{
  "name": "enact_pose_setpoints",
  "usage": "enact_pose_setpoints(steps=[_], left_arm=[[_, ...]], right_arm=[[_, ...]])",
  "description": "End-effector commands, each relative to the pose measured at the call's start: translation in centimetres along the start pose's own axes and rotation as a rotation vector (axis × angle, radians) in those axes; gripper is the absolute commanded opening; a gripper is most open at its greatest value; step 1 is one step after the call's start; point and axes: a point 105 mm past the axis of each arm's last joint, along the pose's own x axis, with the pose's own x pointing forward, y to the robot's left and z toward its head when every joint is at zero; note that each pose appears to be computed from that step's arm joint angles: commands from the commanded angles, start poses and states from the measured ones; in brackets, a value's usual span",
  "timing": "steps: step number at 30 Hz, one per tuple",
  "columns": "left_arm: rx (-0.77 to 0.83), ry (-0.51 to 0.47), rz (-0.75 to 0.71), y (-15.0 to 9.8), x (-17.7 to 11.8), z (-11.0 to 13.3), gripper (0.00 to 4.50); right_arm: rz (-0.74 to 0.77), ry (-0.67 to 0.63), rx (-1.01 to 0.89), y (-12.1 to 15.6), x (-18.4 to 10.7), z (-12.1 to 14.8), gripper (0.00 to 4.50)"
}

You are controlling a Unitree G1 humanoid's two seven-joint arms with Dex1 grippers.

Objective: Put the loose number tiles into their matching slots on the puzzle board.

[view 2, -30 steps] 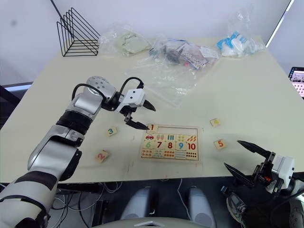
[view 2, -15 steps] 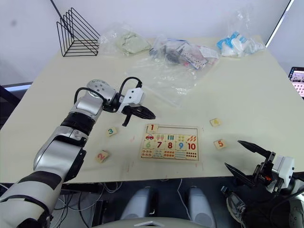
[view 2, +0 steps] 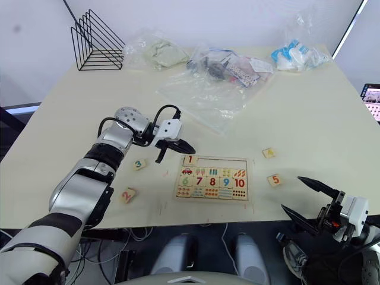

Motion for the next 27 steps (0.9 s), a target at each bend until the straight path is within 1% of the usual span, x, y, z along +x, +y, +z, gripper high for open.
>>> enact_pose_setpoints(steps=[1,27], left_arm=[[0.045,-0.006,0.033,0.83,-0.47,0.77,0.04],[0.057,0.012,0.013,0.20,0.34,-0.13,0.04]], right_arm=[[-0.011,-0.017,-0.030,-0.17,-0.27,0.63,4.50],[-0.017,-0.017,-0.028,-0.02,-0.43,0.65,4.50]])
